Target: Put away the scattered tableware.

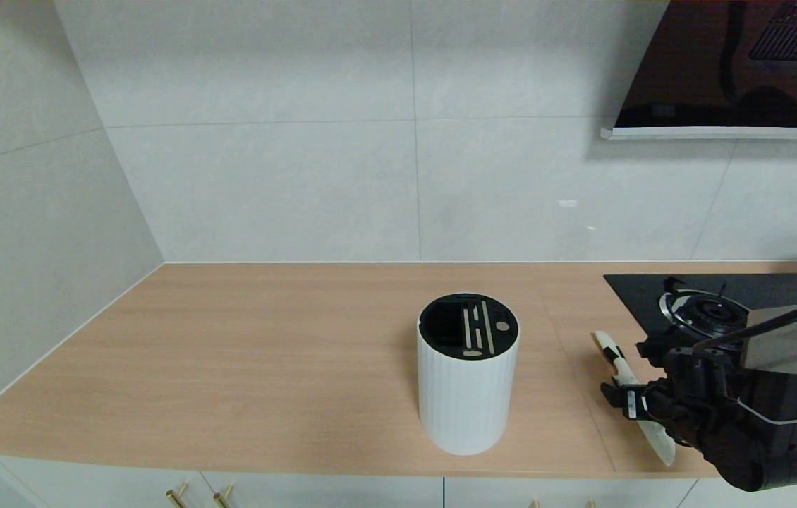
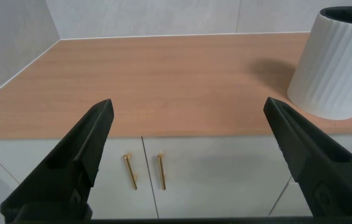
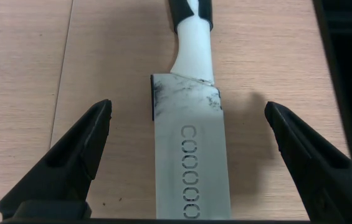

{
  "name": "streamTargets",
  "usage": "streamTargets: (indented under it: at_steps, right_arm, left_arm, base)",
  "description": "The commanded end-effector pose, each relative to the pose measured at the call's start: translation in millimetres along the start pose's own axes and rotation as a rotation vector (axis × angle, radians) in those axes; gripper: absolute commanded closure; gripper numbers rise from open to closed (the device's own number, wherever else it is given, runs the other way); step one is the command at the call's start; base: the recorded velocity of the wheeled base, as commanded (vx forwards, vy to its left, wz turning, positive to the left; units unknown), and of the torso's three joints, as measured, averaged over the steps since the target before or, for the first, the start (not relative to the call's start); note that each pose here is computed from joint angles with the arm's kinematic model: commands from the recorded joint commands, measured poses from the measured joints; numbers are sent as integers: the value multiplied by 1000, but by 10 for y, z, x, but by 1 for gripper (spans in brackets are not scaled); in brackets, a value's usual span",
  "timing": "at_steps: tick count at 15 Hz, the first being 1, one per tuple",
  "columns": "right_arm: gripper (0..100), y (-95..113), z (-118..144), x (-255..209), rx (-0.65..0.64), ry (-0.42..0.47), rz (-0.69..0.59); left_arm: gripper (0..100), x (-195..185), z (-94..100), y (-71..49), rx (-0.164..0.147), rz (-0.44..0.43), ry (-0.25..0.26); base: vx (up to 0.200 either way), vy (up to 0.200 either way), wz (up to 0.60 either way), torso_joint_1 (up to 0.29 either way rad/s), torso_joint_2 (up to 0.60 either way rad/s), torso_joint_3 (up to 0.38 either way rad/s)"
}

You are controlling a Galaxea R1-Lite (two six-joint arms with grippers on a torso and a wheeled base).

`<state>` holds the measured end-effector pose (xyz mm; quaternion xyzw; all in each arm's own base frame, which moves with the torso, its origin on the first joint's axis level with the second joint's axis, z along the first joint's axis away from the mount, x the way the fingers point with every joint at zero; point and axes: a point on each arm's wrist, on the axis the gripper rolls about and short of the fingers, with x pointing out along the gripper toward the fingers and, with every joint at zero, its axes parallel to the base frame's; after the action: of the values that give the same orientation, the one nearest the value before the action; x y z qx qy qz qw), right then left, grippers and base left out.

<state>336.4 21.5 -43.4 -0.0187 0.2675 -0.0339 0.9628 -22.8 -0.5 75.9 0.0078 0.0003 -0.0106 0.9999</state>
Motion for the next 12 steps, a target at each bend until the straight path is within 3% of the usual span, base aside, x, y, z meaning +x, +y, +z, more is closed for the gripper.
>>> streamTargets:
  at_steps: [1,3,4,12]
  right_arm:
    - [0,4,7,10,0,-4,0]
    - [0,4,-13,18,-2,2,0]
    - [100,5,-22,22,-1,5,0]
    - [100,11,-38,32,-4,10,1]
  left_arm:
    - [0,0,-1,0,0,0,1]
    - [0,0,-1,0,0,0,1]
    - [0,0,-1,0,0,0,1]
    - [0,0,-1,0,0,0,1]
  base:
    - [0,0,0,0,0,0]
    - [0,0,0,0,0,0]
    - [0,0,0,0,0,0]
    - [0,0,0,0,0,0]
